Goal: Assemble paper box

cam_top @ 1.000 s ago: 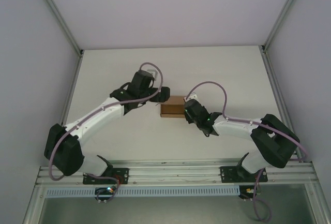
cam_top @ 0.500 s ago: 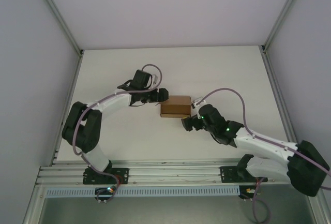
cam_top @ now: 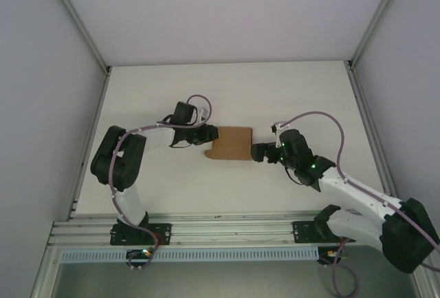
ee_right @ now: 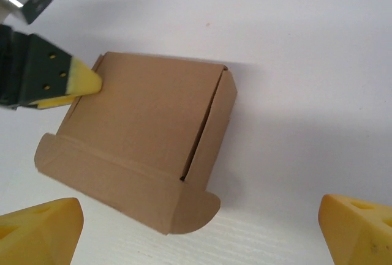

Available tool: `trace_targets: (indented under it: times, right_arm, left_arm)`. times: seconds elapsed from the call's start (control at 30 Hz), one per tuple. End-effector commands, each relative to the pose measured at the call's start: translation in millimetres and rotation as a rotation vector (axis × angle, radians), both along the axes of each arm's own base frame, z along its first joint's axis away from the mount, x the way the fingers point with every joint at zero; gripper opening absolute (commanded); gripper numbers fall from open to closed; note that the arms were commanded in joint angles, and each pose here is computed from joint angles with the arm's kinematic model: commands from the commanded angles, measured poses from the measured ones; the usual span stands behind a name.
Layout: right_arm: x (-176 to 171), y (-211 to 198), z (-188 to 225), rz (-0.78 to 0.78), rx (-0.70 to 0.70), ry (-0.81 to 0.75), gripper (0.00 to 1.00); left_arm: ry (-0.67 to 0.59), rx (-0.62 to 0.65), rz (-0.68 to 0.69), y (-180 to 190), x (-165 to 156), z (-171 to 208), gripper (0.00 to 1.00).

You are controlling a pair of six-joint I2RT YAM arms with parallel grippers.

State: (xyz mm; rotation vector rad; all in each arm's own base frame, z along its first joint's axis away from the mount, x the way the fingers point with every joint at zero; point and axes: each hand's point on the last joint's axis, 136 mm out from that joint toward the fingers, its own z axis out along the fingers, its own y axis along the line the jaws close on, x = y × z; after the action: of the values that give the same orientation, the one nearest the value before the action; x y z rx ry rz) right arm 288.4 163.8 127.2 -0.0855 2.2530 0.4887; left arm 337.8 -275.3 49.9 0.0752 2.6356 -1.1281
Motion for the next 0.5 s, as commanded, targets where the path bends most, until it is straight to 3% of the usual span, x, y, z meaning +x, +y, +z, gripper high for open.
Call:
trace_targets:
  times: [0.0, 0.07, 0.47]
  right_arm:
    - [7.0, 14.4, 1.0, 0.009, 0.092, 0.076, 1.00]
    - [15.1, 17.9, -2.7, -0.003, 0.121, 0.118, 1.00]
    - [56.3, 63.6, -30.8, 0.075, 0.350, 0.325, 0.99]
  left_arm:
    - [0.046, -0.052, 0.040, 9.2, -1.7, -13.1, 0.31]
    - [0.045, -0.082, 0.052, 12.2, -0.6, -13.5, 0.23]
    - [0.048, -0.173, 0.121, 32.7, -2.5, -26.3, 0.22]
